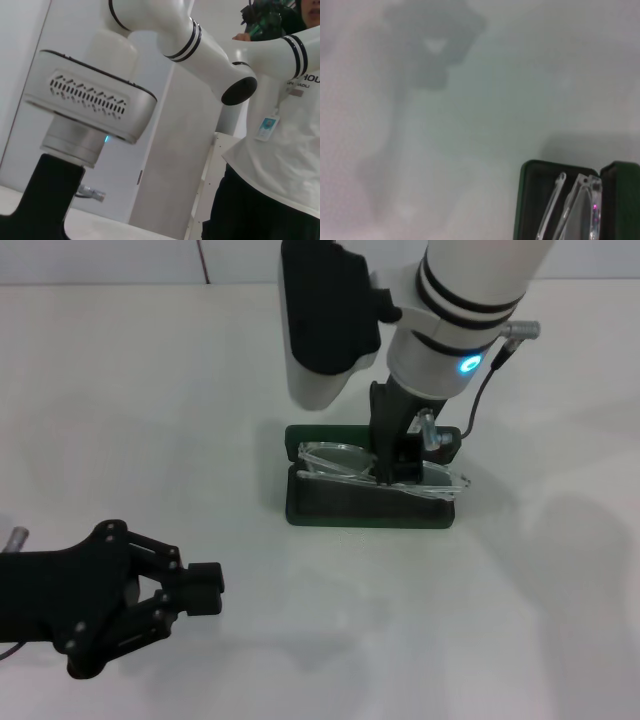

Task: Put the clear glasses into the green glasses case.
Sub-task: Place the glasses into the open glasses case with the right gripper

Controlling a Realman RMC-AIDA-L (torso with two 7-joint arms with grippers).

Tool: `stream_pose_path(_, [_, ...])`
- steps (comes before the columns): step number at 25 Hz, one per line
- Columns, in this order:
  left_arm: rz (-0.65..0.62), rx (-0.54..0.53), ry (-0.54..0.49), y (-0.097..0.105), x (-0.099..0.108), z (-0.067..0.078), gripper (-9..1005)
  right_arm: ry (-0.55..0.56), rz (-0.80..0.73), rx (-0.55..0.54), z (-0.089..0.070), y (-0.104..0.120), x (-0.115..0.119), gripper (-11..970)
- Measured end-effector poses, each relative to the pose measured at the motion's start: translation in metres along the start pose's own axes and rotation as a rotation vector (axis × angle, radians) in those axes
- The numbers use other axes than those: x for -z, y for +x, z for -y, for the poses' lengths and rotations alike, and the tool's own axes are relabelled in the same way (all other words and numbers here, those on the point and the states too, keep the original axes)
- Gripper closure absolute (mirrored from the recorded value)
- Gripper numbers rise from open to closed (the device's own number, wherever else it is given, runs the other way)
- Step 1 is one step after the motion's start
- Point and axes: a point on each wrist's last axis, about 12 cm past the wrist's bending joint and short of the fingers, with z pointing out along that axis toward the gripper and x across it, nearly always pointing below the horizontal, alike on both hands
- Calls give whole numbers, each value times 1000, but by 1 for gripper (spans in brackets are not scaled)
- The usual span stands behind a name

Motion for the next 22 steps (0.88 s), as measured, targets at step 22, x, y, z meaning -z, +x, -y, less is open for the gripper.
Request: stream_pose_path(22, [2,-1,-8,1,-1,-1,888,55,-74,73,-15,-11,-24,816])
